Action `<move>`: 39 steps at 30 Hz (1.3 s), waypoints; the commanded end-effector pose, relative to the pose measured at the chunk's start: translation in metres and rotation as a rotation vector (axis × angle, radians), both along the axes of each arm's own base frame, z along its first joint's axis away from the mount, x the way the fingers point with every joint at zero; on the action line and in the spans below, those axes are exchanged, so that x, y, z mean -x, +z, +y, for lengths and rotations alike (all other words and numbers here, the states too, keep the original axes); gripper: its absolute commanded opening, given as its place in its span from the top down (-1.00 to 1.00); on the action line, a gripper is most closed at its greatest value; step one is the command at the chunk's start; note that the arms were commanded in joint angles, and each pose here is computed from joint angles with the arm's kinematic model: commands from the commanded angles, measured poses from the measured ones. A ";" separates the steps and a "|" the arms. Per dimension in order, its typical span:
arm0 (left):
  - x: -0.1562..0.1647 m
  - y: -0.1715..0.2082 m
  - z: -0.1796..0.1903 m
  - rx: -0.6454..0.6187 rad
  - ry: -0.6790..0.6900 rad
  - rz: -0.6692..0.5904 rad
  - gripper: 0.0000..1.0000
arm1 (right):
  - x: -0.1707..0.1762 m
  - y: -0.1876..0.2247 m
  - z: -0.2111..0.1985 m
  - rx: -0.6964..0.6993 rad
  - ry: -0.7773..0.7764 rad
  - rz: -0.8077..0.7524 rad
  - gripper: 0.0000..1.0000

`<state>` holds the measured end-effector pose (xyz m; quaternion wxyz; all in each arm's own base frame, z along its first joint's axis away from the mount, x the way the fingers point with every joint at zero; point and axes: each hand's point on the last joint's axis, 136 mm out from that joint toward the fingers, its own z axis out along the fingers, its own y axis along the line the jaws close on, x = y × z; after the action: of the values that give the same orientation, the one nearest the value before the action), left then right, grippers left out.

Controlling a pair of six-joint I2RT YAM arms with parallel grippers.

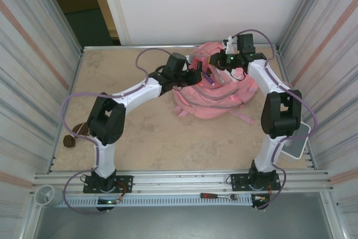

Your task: Pack the student bag

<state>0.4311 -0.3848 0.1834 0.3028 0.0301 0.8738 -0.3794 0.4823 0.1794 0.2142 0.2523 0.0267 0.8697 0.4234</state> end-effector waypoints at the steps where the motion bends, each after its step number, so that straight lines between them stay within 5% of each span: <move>1: -0.023 0.011 -0.008 0.045 0.069 -0.031 0.50 | -0.011 0.046 0.001 -0.043 -0.003 -0.127 0.88; 10: -0.022 0.029 -0.023 0.052 0.020 -0.061 0.04 | -0.009 0.043 -0.001 -0.038 -0.003 -0.119 0.88; 21: 0.016 0.044 0.021 -0.032 0.004 -0.162 -0.04 | -0.001 0.034 0.007 -0.017 0.026 -0.100 0.85; 31: 0.020 0.013 0.120 -0.170 0.111 -0.157 -0.20 | 0.066 -0.019 0.045 0.127 0.190 0.007 0.14; 39: -0.006 0.022 0.123 -0.193 0.046 -0.180 -0.39 | 0.076 -0.015 -0.034 0.155 -0.060 -0.032 -0.03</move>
<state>0.4290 -0.2427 0.1840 0.3725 0.0209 0.8869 -0.2726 0.3944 0.1816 0.1849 0.2268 -0.0145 0.8999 0.3721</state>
